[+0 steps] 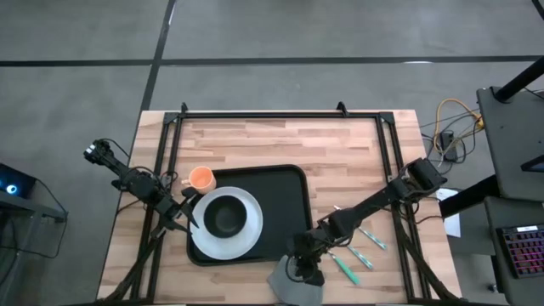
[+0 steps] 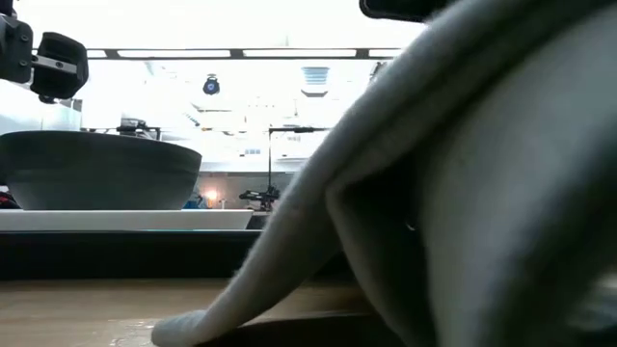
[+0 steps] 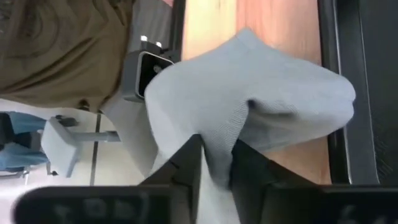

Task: Set up tray
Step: Put the gray napkin on the black tray to the right of the white plate

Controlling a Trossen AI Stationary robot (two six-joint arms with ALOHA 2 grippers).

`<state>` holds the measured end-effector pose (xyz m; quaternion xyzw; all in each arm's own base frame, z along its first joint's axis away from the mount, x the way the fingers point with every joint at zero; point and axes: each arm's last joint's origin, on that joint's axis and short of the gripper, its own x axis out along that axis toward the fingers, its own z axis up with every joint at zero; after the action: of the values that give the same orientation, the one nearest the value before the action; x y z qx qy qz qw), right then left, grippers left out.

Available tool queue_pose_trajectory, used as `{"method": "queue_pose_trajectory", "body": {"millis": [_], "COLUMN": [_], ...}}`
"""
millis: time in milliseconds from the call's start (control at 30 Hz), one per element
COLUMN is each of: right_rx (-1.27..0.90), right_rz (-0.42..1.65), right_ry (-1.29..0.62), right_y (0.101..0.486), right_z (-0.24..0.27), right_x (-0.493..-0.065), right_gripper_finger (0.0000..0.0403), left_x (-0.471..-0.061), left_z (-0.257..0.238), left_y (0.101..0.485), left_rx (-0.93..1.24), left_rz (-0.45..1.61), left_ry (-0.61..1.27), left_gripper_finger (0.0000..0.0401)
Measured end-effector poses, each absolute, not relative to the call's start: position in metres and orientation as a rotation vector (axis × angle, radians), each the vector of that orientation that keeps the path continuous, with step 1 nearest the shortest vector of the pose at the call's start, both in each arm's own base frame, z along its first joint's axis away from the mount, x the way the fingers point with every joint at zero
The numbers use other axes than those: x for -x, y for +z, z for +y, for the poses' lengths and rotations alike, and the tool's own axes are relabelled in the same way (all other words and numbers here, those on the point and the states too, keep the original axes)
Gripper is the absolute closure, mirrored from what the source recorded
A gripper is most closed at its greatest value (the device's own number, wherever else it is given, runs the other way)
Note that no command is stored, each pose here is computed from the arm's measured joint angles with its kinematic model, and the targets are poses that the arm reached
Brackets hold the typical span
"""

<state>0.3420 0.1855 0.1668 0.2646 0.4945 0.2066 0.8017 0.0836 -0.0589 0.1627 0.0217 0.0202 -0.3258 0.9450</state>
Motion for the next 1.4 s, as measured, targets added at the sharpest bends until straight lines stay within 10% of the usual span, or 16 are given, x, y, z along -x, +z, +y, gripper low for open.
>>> {"method": "queue_pose_trajectory", "body": {"millis": [1400], "right_rx": [-0.066], "right_rz": [0.907], "right_ry": [0.027], "right_y": [0.261], "right_z": [0.126], "right_x": [-0.386], "right_gripper_finger": [0.0394], "left_x": [-0.084], "left_z": [-0.059], "left_y": [0.163], "left_rx": [-0.044], "left_rz": [0.041], "left_ry": [-0.664], "left_gripper_finger": [0.0305]}}
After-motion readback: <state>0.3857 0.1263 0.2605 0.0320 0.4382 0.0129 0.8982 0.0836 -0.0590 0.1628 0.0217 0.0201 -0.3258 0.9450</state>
